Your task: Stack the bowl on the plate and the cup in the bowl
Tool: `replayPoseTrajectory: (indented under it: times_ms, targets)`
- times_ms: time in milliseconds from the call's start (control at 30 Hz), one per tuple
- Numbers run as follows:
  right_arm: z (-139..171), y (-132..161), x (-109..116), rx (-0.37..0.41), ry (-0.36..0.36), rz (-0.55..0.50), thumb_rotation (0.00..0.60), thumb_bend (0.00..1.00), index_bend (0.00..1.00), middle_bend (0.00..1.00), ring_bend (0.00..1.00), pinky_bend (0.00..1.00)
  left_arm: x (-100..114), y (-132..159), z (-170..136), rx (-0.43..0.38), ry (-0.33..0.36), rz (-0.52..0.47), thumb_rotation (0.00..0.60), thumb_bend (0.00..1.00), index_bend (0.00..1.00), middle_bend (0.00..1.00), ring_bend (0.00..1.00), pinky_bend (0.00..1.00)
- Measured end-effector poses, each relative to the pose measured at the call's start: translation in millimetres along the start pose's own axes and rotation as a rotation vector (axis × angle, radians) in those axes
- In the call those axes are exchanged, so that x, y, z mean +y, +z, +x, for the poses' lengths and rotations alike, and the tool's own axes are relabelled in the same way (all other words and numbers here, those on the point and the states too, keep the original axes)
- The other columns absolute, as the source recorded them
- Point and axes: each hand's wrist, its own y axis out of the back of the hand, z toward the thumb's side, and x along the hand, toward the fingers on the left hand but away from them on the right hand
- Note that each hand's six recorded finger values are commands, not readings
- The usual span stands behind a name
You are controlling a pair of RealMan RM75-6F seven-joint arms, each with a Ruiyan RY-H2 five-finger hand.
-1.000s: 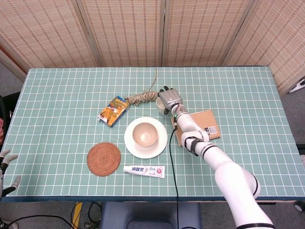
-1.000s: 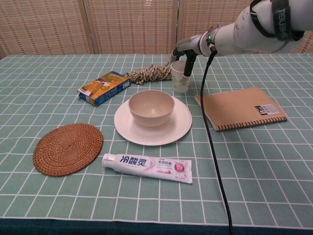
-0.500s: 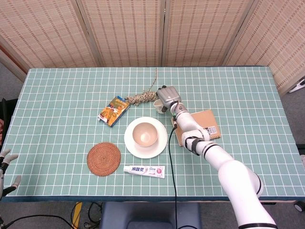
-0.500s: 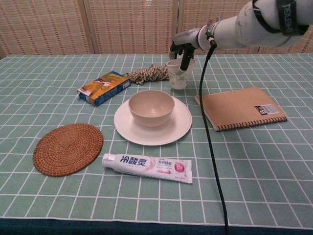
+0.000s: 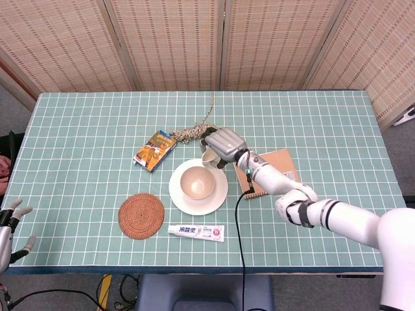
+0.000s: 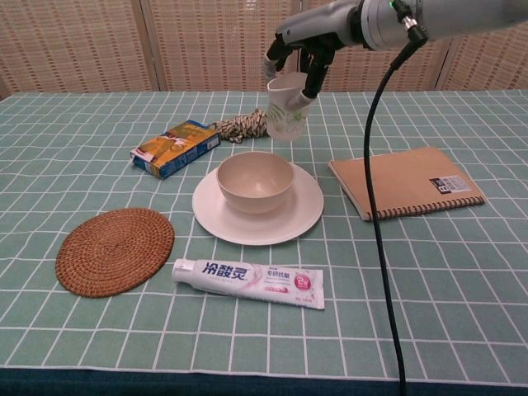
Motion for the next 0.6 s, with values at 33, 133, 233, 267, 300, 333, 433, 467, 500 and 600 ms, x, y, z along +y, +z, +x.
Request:
replayPoseTrajectory:
  times_ms: [33,133,233,267,300,333,433,467,500,600]
  targets:
    - [9,2,3,0.017,-0.007,0.012,0.600,0.29,0.42,0.24,0.13,0.33,0,1,0,-0.002,0.000,0.000,0.600,0.30,0.24,0.15,0.21,0.13]
    - [22,7,2,0.051,-0.017,0.039,0.600,0.29,0.42,0.24,0.13,0.33,1,2,0,-0.005,0.002,-0.001,0.600,0.30,0.24,0.15,0.21,0.13]
    - [26,14,-7,0.081,-0.008,0.054,0.600,0.29,0.42,0.24,0.13,0.33,1,2,-2,-0.003,0.003,-0.001,0.600,0.30,0.24,0.15,0.21,0.13]
    - [26,16,-11,0.088,-0.004,0.056,0.600,0.29,0.42,0.24,0.13,0.33,1,1,-2,-0.001,0.002,0.000,0.600,0.30,0.24,0.15,0.21,0.13]
    - [26,18,-14,0.094,0.001,0.055,0.600,0.29,0.42,0.24,0.13,0.33,1,1,-3,0.000,0.002,0.000,0.600,0.30,0.24,0.15,0.21,0.13]
    - [24,21,-19,0.102,0.009,0.053,0.600,0.29,0.42,0.24,0.13,0.33,1,1,-3,0.001,0.002,-0.001,0.600,0.30,0.24,0.15,0.21,0.13]
    - [19,27,-31,0.119,0.022,0.057,0.600,0.28,0.42,0.23,0.13,0.33,1,-1,-5,0.008,0.001,0.000,0.600,0.30,0.24,0.15,0.21,0.13]
    - [17,29,-34,0.124,0.025,0.056,0.600,0.28,0.42,0.22,0.13,0.33,1,-2,-5,0.011,0.000,0.000,0.600,0.30,0.24,0.15,0.21,0.13]
    - [14,32,-38,0.131,0.028,0.053,0.600,0.28,0.42,0.22,0.13,0.33,1,-3,-5,0.012,0.000,0.000,0.600,0.30,0.24,0.15,0.21,0.13]
    - [8,38,-45,0.145,0.029,0.055,0.600,0.28,0.42,0.21,0.13,0.32,0,-4,-6,0.015,-0.001,0.000,0.600,0.30,0.24,0.15,0.21,0.13]
